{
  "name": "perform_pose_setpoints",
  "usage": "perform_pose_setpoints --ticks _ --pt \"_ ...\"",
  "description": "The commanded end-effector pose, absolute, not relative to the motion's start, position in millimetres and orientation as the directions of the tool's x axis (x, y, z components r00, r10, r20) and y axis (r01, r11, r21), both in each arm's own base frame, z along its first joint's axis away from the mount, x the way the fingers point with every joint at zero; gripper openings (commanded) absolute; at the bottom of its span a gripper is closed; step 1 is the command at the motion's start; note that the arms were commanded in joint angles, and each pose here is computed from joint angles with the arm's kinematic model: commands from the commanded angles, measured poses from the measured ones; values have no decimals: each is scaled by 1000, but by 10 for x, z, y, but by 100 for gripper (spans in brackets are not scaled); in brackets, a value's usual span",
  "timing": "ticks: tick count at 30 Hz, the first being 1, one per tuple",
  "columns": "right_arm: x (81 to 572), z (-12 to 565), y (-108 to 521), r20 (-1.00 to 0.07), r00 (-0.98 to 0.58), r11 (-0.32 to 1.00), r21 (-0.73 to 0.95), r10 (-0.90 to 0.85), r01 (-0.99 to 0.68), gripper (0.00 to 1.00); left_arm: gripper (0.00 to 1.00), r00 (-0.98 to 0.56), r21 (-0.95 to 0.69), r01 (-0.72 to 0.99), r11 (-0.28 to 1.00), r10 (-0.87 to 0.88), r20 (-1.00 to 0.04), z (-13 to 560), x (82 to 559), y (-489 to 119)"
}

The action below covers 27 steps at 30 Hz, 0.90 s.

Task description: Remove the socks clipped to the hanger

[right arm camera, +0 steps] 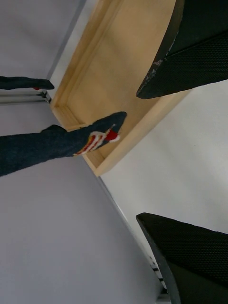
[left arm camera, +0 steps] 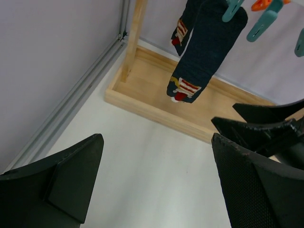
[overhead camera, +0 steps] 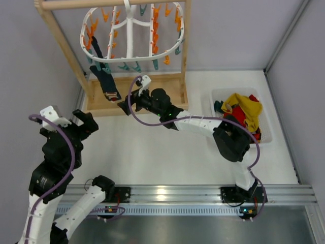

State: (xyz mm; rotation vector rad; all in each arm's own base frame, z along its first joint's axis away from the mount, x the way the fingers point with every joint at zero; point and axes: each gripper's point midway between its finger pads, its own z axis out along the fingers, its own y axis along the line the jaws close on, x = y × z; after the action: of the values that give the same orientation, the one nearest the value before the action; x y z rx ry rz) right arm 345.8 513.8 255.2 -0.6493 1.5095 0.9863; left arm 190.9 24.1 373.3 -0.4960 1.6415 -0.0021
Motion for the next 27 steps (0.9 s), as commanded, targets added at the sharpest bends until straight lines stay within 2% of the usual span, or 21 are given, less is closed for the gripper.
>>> perform_pose_setpoints --ticks 1,2,5,8,9,11,12,14,15,16,18,21,23,24,25,27 --pt "3613 3012 5395 -966 -70 476 186 250 -860 99 99 -19 -284 -379 881 -314 -949 3610 1810 398" --pt "3658 2831 5493 -967 -90 468 197 240 -862 99 99 15 -323 -375 869 -342 -939 3625 1738 433" --pt "3688 2765 5765 -963 -108 402 204 248 -893 97 99 39 -365 -373 853 -378 -925 3538 1684 454" --pt "3734 2744 6034 -964 -97 369 187 248 -911 95 99 3 -339 -378 862 -365 -931 3416 1730 418" --pt "3723 2928 6118 -960 -80 356 175 268 -918 93 99 -10 -329 -380 864 -360 -933 3368 1751 403" --pt "3740 2709 6263 -965 -87 337 169 247 -926 84 99 -15 -341 -375 862 -374 -927 3326 1770 374" --pt "3725 2723 6304 -963 -81 325 166 258 -931 79 99 -22 -344 -376 860 -379 -925 3272 1773 365" --pt "3726 2738 6357 -955 -72 308 164 289 -937 60 99 -10 -369 -383 847 -404 -915 3221 1779 362" --pt "3733 2699 6360 -954 -75 310 168 290 -936 49 99 -15 -367 -387 846 -404 -915 3164 1796 356" --pt "3724 2752 6342 -949 -72 309 170 306 -936 29 99 -15 -370 -386 845 -407 -913 3149 1792 354" --pt "3677 2743 6272 -947 -74 312 175 312 -934 10 99 -19 -368 -380 849 -405 -914 3153 1796 342" --pt "3562 2848 6055 -932 -71 317 192 356 -929 0 99 -21 -359 -377 854 -395 -918 3190 1799 342" --pt "3463 3001 5902 -913 -51 311 191 406 -931 0 99 -40 -346 -368 863 -387 -921 3202 1828 306" --pt "3404 2749 5825 -926 -79 320 206 369 -925 0 99 -38 -350 -357 866 -388 -921 3268 1837 289" --pt "3323 2989 5704 -912 -71 310 209 404 -927 0 99 -61 -346 -323 881 -384 -921 3290 1861 215" --pt "3162 3096 5500 -901 -77 289 216 427 -933 0 99 -87 -338 -290 895 -376 -922 3389 1929 121"
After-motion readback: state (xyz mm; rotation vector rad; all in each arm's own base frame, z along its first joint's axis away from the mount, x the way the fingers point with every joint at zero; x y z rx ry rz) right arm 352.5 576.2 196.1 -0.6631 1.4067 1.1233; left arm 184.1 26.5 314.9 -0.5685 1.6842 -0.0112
